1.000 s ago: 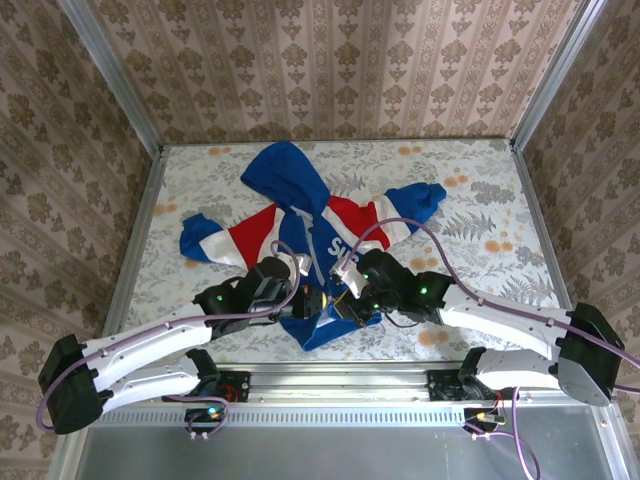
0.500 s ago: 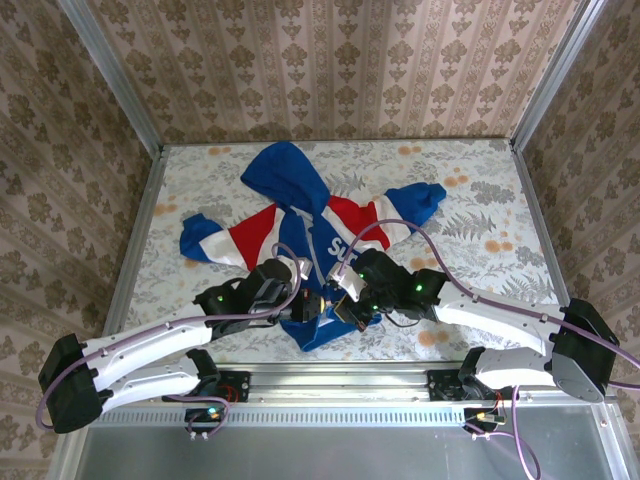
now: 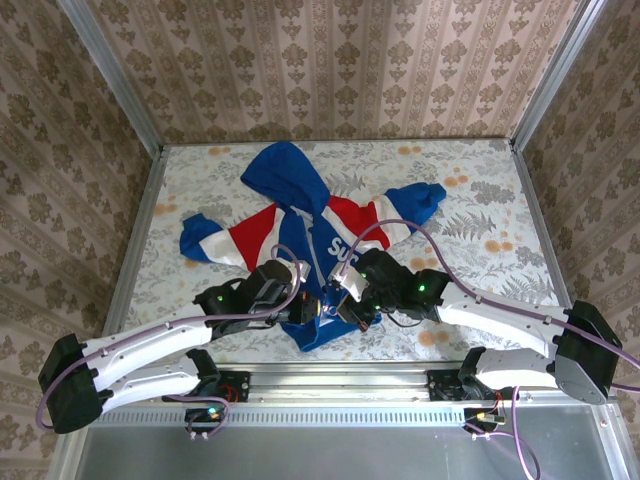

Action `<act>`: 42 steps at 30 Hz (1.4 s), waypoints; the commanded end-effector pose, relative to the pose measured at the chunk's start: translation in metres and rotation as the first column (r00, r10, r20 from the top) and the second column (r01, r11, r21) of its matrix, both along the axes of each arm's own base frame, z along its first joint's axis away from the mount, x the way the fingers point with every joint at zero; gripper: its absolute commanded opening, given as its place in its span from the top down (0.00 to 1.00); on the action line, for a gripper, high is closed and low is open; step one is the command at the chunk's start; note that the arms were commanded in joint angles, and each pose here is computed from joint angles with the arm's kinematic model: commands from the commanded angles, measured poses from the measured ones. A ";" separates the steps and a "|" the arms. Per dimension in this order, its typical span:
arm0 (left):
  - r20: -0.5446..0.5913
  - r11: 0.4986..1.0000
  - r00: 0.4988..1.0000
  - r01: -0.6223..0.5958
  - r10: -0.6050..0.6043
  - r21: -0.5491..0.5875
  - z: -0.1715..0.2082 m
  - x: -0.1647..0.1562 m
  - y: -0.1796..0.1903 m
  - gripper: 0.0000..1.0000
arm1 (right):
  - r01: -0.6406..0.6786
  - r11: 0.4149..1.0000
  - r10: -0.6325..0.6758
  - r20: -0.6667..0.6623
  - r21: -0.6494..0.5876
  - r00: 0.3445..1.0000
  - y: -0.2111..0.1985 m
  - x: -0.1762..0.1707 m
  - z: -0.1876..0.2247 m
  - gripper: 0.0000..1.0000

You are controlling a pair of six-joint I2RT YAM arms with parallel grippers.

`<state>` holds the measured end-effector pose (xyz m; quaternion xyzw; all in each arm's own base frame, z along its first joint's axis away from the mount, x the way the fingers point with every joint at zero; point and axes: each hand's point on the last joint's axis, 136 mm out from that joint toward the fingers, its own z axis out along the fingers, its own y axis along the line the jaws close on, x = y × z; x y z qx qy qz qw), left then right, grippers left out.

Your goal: Zip up the jacket

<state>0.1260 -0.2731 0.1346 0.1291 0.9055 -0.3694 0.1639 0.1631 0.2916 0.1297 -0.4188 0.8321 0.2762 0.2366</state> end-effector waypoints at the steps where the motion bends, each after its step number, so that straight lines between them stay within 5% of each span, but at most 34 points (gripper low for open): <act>1: 0.024 1.000 1.000 0.008 -0.008 0.000 0.007 0.001 0.000 1.00 | -0.025 0.999 0.026 -0.019 0.033 0.999 0.003 -0.006 -0.002 0.91; 6: 0.024 1.000 1.000 0.015 -0.015 0.003 0.007 0.000 0.001 1.00 | -0.069 0.996 0.066 0.048 0.058 0.997 -0.001 -0.009 0.002 0.75; 27: 0.028 1.000 0.999 0.027 -0.027 0.001 0.014 0.002 -0.003 1.00 | -0.116 0.987 0.113 0.029 0.114 0.993 0.022 -0.009 -0.007 0.68; 34: 0.031 1.000 0.999 0.024 -0.025 0.016 0.011 0.002 0.001 1.00 | -0.084 0.992 0.082 0.029 0.095 0.996 0.024 0.000 -0.004 1.00; 42: 0.022 0.999 0.999 0.023 -0.024 0.040 0.007 0.001 0.006 1.00 | -0.060 0.996 0.058 0.042 0.059 0.997 0.013 -0.001 0.001 1.00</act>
